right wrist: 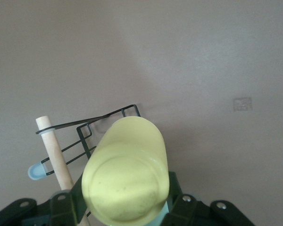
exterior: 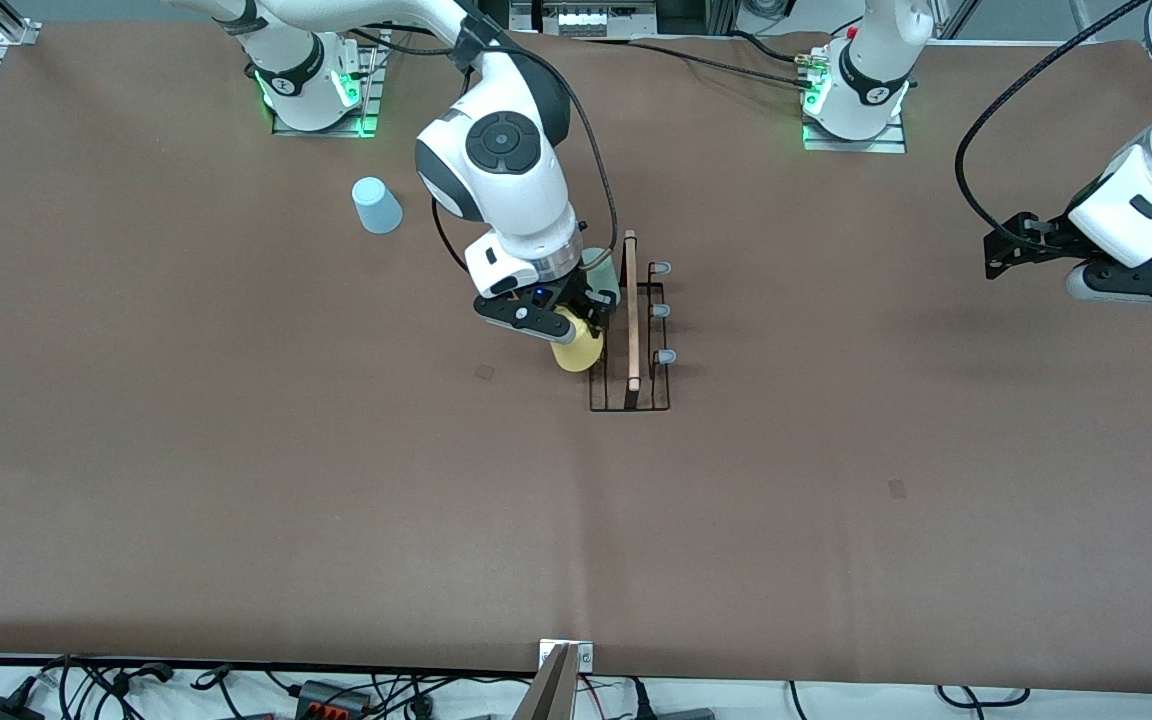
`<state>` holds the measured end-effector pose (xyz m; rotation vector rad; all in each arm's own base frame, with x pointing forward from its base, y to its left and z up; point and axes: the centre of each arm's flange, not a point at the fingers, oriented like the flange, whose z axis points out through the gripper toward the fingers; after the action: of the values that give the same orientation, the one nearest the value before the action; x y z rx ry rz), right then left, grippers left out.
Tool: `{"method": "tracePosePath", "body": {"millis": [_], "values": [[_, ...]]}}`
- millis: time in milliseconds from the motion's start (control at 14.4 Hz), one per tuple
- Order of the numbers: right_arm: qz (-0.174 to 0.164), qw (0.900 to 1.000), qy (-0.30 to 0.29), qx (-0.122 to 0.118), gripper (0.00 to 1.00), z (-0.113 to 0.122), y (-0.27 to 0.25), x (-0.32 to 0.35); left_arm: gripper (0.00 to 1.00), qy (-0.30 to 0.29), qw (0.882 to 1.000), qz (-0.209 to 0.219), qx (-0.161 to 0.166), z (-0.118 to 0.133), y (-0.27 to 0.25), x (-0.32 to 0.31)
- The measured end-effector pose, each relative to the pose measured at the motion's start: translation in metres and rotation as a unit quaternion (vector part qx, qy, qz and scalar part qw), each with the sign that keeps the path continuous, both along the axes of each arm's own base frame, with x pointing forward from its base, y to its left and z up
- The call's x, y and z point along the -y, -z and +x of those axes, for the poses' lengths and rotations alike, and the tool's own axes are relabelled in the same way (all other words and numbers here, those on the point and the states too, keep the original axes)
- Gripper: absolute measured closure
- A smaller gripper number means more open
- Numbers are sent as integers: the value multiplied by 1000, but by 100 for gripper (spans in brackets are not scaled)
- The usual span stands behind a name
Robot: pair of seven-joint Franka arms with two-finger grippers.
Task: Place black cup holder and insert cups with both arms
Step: 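Hang the yellow cup onto a rack peg and open the right gripper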
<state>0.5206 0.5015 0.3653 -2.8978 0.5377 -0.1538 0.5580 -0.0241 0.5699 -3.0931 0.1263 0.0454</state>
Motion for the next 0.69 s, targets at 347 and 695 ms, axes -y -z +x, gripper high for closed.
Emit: {"method": "tracePosePath", "body": {"millis": [347, 695], "values": [[4, 1000, -3, 0, 33, -12, 12, -17, 0, 0, 1000, 0, 0, 0, 0, 0], [-2, 1000, -4, -3, 33, -12, 33, -19, 0, 0, 1000, 0, 0, 0, 0, 0]]}}
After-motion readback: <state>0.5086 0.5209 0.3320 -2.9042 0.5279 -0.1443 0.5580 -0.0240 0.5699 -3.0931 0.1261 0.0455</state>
